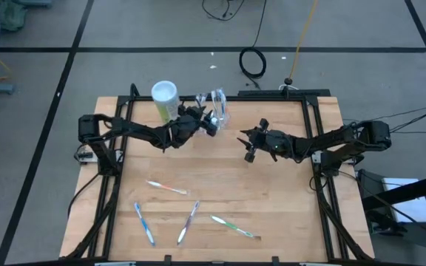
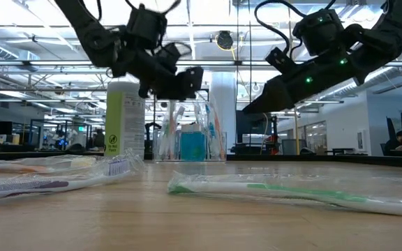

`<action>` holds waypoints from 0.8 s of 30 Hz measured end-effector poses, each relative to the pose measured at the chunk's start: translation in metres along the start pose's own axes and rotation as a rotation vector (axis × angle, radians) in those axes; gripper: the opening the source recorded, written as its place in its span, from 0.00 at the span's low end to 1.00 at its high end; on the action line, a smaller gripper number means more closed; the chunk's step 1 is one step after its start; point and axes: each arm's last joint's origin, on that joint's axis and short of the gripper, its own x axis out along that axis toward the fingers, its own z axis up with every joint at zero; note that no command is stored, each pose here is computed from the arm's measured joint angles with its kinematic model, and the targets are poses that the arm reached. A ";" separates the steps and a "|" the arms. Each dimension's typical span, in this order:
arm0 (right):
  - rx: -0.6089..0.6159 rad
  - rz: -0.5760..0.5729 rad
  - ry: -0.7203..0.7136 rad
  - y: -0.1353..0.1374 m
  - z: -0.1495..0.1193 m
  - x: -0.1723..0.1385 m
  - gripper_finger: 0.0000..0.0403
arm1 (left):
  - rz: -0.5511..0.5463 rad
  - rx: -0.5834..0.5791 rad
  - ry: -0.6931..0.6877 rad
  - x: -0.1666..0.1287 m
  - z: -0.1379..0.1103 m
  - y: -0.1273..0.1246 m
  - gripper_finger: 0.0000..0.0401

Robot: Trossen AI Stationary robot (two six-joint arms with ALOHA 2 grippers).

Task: Pick & Place toothbrushing station
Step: Put the orange toothbrush into the transparent organizer

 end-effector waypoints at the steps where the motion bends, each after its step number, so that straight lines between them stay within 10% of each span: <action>1: 0.013 -0.002 0.000 0.000 0.000 0.000 0.35 | -0.012 0.014 -0.006 -0.004 0.005 -0.001 0.38; 10: 0.091 0.017 -0.012 0.000 0.001 0.000 0.35 | -0.294 0.145 0.097 -0.059 0.038 -0.011 0.38; 24: 0.212 0.151 0.000 0.005 0.000 0.000 0.35 | -0.613 0.261 0.690 -0.137 0.016 -0.002 0.35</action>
